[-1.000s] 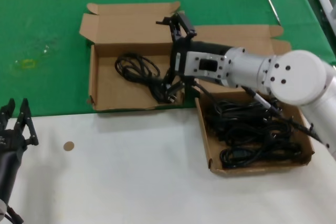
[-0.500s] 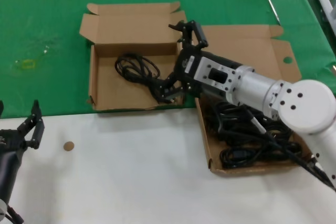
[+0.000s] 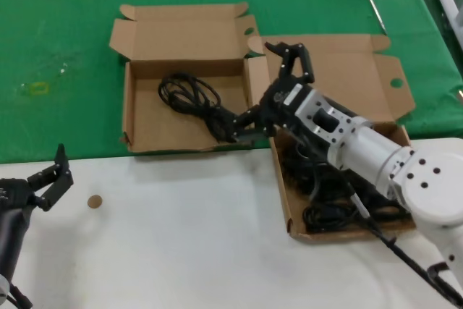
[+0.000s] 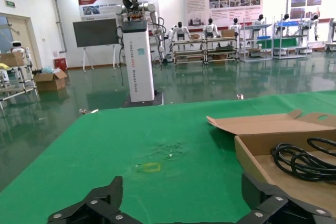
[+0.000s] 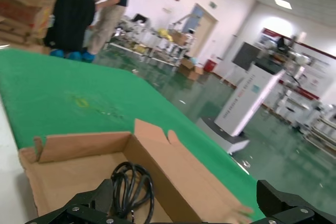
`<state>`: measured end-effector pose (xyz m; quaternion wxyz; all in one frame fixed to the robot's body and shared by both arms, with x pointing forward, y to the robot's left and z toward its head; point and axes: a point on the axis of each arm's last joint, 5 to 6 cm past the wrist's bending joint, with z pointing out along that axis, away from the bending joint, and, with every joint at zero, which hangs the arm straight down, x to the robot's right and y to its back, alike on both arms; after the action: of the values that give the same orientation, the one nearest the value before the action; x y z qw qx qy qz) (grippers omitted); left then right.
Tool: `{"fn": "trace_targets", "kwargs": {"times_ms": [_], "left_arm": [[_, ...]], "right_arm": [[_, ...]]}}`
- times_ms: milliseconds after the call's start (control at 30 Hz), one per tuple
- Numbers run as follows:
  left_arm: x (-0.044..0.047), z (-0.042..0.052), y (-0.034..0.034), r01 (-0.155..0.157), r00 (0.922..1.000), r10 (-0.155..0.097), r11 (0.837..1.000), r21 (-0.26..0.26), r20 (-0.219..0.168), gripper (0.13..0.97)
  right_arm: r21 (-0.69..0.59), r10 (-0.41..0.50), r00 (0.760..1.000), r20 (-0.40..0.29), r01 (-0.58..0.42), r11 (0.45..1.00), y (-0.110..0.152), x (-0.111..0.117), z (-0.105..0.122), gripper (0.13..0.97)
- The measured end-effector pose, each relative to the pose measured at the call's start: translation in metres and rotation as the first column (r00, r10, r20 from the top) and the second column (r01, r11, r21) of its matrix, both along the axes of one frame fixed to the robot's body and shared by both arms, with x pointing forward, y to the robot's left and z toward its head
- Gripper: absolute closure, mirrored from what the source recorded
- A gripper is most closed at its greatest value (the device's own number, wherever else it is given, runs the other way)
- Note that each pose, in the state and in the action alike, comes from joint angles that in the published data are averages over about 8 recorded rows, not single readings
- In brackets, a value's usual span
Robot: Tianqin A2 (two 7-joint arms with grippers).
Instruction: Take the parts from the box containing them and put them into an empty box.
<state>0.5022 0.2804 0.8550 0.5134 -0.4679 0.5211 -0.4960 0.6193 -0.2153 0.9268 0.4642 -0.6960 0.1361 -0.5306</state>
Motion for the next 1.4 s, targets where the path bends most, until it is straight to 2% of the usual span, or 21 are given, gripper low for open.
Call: {"fn": "trace_targets", "kwargs": {"times_ms": [267,400,667,933,1400], "left_arm": [[0.0000,0.0000,0.0000,0.000,1.0000,0.000,1.000,0.000,0.000,0.257],[0.0000,0.0000,0.0000,0.000,1.0000,0.000,1.000,0.000,0.000,0.257],[0.0000,0.0000,0.0000,0.000,1.0000,0.000,1.000,-0.001,0.000,0.158],[0.0000,0.0000,0.0000,0.000,1.0000,0.000,1.000,-0.001,0.000,0.132],[0.0000,0.0000,0.0000,0.000,1.0000,0.000,1.000,0.000,0.000,0.132]], "right_arm": [[0.121,-0.072,0.997,-0.032,0.075,0.990,-0.010,-0.018,-0.016,0.130],[0.178,-0.109,0.993,-0.052,0.117,0.977,-0.015,-0.027,-0.023,0.130],[0.282,-0.184,0.978,-0.097,0.205,0.937,-0.027,-0.047,-0.038,0.130],[0.371,-0.259,0.954,-0.150,0.297,0.880,-0.040,-0.069,-0.051,0.130],[0.472,-0.363,0.901,-0.235,0.433,0.768,-0.060,-0.103,-0.068,0.130]]}}
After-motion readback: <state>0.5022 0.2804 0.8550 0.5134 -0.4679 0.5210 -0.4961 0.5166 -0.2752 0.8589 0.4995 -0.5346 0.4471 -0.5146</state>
